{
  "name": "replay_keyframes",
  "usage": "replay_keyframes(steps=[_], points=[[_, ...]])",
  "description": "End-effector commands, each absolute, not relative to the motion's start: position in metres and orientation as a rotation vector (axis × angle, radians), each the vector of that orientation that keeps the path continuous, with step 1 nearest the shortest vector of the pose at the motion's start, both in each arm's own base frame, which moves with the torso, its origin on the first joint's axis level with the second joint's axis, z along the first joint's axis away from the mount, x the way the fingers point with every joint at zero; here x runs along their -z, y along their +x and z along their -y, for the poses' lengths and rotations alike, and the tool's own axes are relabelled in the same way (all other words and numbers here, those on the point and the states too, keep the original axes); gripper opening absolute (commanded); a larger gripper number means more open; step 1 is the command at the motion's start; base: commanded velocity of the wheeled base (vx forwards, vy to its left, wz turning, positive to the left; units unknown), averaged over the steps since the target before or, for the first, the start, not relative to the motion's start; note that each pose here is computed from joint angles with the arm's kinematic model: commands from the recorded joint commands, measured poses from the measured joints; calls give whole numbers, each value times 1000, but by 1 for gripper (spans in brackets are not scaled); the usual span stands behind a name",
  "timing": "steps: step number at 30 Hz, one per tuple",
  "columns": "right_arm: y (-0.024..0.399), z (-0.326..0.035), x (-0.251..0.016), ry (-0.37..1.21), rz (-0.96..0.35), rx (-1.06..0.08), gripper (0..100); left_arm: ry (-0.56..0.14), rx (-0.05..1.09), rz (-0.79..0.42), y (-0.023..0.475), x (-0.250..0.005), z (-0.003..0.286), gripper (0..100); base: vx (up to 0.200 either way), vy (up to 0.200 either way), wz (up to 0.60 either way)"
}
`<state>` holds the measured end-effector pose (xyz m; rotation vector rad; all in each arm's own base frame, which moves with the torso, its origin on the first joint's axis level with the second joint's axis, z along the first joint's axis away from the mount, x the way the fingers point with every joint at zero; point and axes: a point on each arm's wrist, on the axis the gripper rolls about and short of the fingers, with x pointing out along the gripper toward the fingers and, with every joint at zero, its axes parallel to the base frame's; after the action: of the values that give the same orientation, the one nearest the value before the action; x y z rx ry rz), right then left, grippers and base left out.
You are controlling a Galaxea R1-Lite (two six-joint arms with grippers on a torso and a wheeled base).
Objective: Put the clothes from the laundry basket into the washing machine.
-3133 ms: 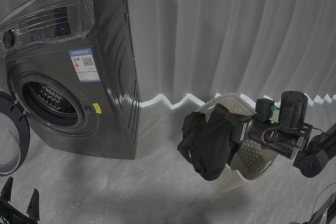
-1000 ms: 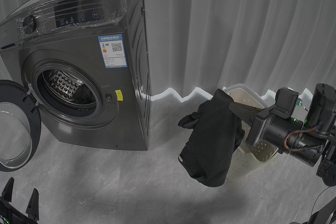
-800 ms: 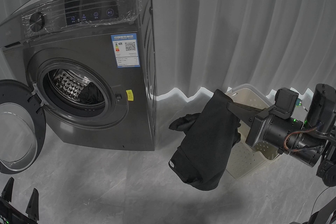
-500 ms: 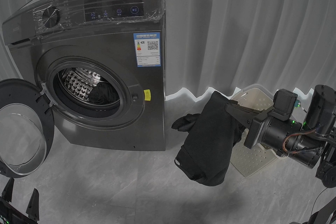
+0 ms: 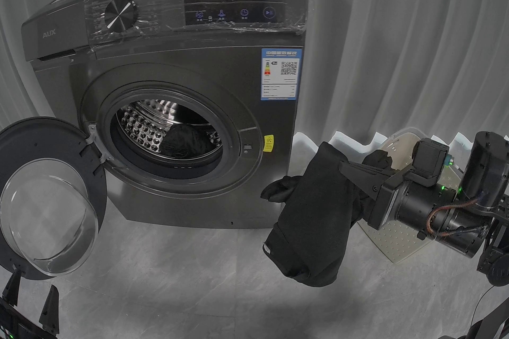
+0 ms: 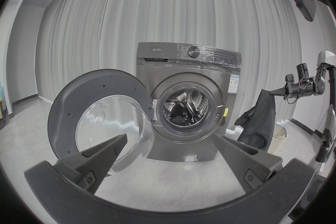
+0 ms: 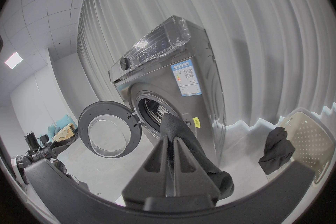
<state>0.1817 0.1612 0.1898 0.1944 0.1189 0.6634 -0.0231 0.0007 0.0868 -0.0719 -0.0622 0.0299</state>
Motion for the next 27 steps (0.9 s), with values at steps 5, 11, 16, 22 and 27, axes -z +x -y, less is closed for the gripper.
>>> replay_keyframes(steps=[5, 11, 16, 22, 27], points=[[183, -164, -186, 188, -132, -668, 0, -71, -30, 62, -23, -82, -1, 100, 0, 0, 0], [181, -167, -187, 189, -131, -681, 0, -76, -25, 62, -23, -82, -1, 100, -100, 0, 0], [181, -167, -187, 189, -129, -681, 0, -74, -24, 62, -23, -82, -1, 100, -120, 0, 0], [181, -167, -187, 189, -129, -681, 0, -68, -22, 62, -23, -82, 0, 100, 0, 0, 0], [181, -167, -187, 188, -132, -682, 0, -62, -23, 62, -23, -82, 0, 100, 0, 0, 0]])
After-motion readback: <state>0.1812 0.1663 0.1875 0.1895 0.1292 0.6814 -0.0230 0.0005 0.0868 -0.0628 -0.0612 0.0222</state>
